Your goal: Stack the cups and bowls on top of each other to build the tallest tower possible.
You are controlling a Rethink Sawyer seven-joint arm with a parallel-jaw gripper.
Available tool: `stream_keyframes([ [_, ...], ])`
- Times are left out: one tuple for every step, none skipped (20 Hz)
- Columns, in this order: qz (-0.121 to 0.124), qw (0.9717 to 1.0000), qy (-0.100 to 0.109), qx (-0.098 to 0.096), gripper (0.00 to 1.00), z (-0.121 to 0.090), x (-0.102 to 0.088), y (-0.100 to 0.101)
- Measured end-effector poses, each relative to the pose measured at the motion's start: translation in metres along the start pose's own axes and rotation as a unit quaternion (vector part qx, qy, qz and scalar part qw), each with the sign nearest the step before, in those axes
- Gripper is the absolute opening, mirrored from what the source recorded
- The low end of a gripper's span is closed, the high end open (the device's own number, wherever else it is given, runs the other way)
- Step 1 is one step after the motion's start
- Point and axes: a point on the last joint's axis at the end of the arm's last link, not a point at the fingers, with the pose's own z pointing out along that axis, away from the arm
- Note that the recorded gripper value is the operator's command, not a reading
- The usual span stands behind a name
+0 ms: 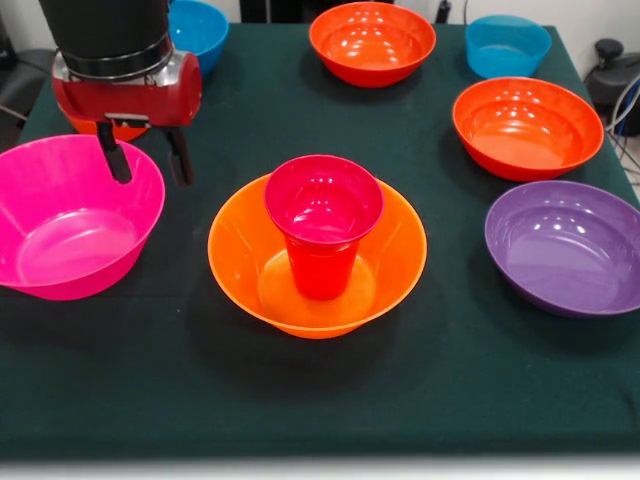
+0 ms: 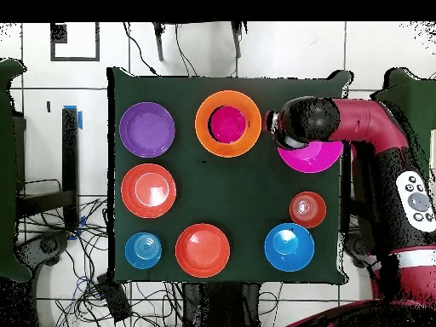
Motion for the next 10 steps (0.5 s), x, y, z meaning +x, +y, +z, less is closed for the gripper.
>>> stream_keyframes([
  [0.000, 1.0000, 0.002, -0.001, 1.00, 0.002, 0.001, 0.000],
  [0.000, 1.0000, 0.004, -0.003, 1.00, 0.006, 0.002, 0.001],
  [0.001, 1.0000, 0.005, -0.004, 1.00, 0.007, 0.003, 0.001],
  [0.001, 1.0000, 0.006, -0.005, 1.00, 0.008, 0.003, 0.002],
  [0.001, 1.0000, 0.007, -0.006, 1.00, 0.010, 0.004, 0.002],
  [0.001, 0.9999, 0.008, -0.007, 1.00, 0.012, 0.005, 0.002],
  [0.001, 0.9999, 0.010, -0.008, 1.00, 0.013, 0.006, 0.003],
  [0.001, 0.9999, 0.011, -0.008, 1.00, 0.015, 0.006, 0.003],
  [0.001, 0.9999, 0.012, -0.009, 1.00, 0.016, 0.007, 0.003],
  [0.001, 0.9999, 0.012, -0.010, 1.00, 0.017, 0.007, 0.004],
])
